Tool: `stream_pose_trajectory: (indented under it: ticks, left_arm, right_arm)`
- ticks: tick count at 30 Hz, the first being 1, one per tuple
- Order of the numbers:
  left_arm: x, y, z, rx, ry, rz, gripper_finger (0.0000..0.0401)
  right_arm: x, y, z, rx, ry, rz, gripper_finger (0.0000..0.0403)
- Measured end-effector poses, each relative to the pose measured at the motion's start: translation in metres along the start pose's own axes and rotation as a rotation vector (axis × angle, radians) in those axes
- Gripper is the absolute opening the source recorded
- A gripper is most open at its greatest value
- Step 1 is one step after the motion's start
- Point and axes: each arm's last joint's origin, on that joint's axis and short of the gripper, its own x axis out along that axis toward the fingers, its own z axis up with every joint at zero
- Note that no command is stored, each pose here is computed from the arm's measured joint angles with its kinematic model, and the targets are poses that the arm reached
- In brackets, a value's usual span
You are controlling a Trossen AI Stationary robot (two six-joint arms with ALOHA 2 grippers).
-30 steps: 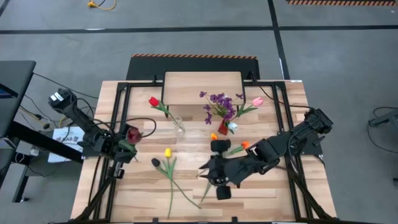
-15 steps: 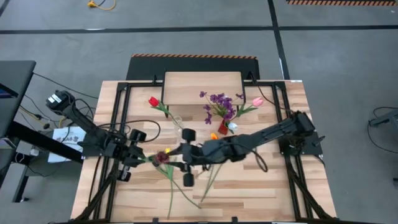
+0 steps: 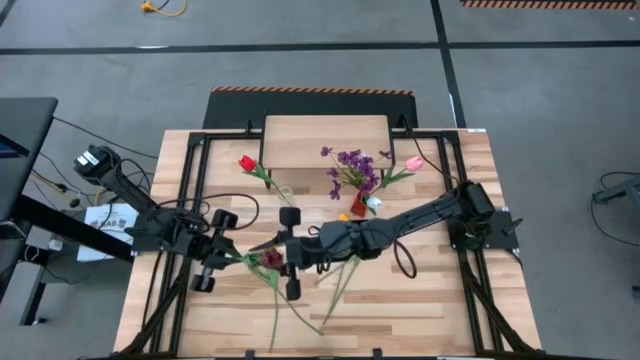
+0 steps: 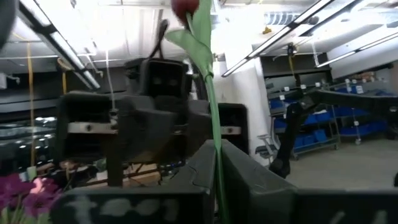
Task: Pick and place flowers into a vace then onto a shelf
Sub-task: Put the dark red flower into the transparent flower vase
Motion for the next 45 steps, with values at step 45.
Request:
stream_pose_trajectory:
  ticks: [45]
  left_arm:
    - [0.002, 0.008, -0.006, -0.007, 0.046, 0.044, 0.0]
  right_arm:
    - [0.002, -0.013, 0.003, -0.08, -0.047, -0.061, 0.0107]
